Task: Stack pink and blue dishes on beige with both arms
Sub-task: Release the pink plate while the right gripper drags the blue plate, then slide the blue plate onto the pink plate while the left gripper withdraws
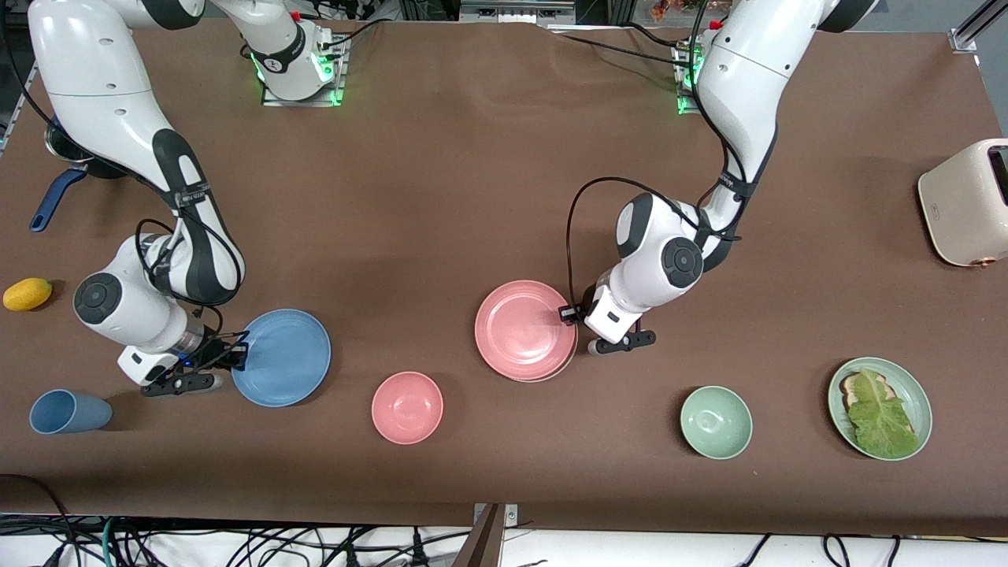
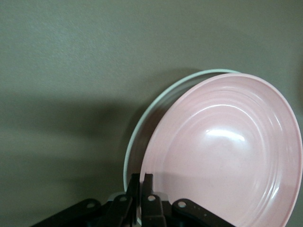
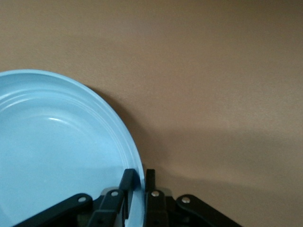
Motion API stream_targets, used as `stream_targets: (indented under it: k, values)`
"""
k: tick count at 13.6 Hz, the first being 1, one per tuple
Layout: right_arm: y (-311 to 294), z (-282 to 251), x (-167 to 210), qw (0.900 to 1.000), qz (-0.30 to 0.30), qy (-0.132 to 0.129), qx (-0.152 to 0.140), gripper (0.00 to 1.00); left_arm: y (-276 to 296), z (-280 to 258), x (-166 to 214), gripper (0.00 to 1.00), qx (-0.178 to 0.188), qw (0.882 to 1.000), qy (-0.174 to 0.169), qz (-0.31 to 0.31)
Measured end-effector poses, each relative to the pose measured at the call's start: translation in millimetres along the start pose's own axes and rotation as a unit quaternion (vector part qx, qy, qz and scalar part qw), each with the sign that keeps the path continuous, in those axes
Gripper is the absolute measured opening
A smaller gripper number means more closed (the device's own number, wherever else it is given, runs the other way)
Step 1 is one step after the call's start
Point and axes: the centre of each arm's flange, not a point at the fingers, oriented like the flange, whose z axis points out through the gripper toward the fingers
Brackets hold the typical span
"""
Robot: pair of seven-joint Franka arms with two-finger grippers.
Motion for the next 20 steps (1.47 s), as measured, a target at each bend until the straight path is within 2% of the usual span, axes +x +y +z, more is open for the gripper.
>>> stream_targets:
  k: [1, 2, 7, 9, 11, 13, 16, 18, 20]
  values:
    - [-1, -9, 3, 1.000, -0.001, -0.006, 0.003, 0.12, -2, -1, 2, 0.05, 0.001, 1.000, 0.002, -0.001]
    - [-3, -24, 7, 1.000, -0.001, -0.012, 0.008, 0.07, -3, -3, 5, 0.11, 0.001, 1.000, 0.005, -0.001]
    - [-11, -131, 19, 0.998, -0.005, -0.051, 0.036, 0.05, 2, -20, 16, 0.59, -0.005, 1.000, 0.017, -0.001]
    - [-17, -172, 21, 0.997, -0.007, -0.057, 0.050, 0.05, 11, -39, 12, 0.80, -0.002, 1.000, -0.007, 0.004]
    - [-31, -193, 24, 0.996, -0.004, -0.051, 0.077, 0.05, 10, -79, 13, 0.99, 0.012, 0.999, -0.037, 0.005]
    - [-63, -191, 29, 0.994, 0.007, -0.053, 0.097, 0.05, 4, -135, 20, 1.00, 0.044, 0.997, -0.058, 0.016]
    - [-152, -177, 34, 0.992, 0.048, -0.066, 0.096, 0.05, 10, -202, 19, 1.00, 0.116, 0.989, -0.075, 0.054]
    - [-221, -164, 36, 0.991, 0.085, -0.055, 0.093, 0.05, 10, -229, 20, 1.00, 0.169, 0.979, -0.075, 0.089]
    - [-276, -149, 32, 0.988, 0.117, -0.047, 0.092, 0.05, 6, -249, 21, 1.00, 0.189, 0.972, -0.089, 0.111]
